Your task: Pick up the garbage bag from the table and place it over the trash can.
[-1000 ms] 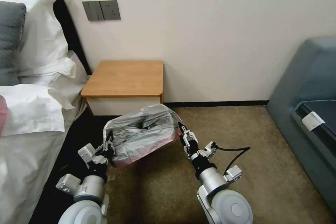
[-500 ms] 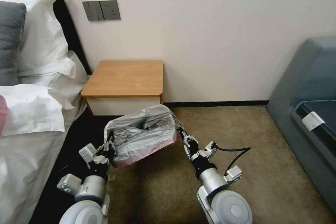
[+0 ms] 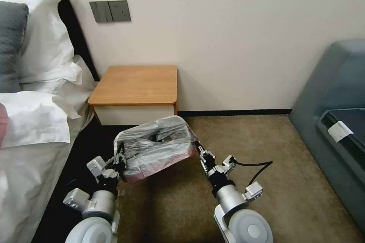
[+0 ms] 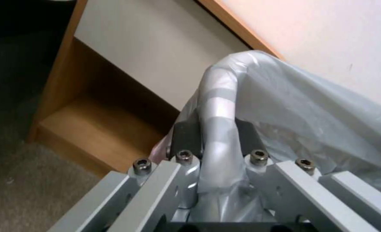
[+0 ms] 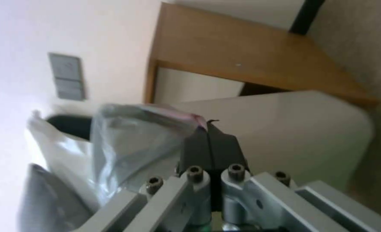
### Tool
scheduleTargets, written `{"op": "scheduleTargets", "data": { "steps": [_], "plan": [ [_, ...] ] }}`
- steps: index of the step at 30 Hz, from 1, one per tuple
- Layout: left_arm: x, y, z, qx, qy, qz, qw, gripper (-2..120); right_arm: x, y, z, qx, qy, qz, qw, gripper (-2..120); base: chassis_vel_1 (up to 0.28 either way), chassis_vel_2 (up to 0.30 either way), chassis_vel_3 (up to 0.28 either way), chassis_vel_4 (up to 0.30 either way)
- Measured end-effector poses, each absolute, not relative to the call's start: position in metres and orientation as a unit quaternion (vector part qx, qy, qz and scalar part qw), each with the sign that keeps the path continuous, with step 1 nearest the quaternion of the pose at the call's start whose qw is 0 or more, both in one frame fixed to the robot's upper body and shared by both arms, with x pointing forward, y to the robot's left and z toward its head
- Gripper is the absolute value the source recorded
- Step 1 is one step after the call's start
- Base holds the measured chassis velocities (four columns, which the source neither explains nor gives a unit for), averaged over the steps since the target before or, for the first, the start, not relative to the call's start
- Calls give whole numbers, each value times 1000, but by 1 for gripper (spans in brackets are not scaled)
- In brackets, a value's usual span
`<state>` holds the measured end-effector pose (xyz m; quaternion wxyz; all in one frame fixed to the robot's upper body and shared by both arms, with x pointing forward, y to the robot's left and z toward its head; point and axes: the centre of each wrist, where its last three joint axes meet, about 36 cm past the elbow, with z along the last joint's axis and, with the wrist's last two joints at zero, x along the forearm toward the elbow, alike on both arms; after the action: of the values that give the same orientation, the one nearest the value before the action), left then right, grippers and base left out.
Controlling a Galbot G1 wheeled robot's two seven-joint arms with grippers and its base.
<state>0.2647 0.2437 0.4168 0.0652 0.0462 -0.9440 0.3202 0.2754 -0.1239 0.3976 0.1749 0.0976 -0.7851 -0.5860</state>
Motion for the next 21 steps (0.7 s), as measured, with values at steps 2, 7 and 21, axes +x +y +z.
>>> {"op": "scheduleTargets", "data": {
  "steps": [2,7,21],
  "plan": [
    [265,244,417,46,-944,320,65,8,275,-123,390,97,-800,-565,176,0,0,0,0,0],
    [263,243,419,43,-944,320,64,8,281,-121,373,96,-828,-527,167,0,0,0,0,0],
    [259,239,425,33,-943,326,61,8,295,-113,347,107,-864,-469,147,0,0,0,0,0]
  ]
}}
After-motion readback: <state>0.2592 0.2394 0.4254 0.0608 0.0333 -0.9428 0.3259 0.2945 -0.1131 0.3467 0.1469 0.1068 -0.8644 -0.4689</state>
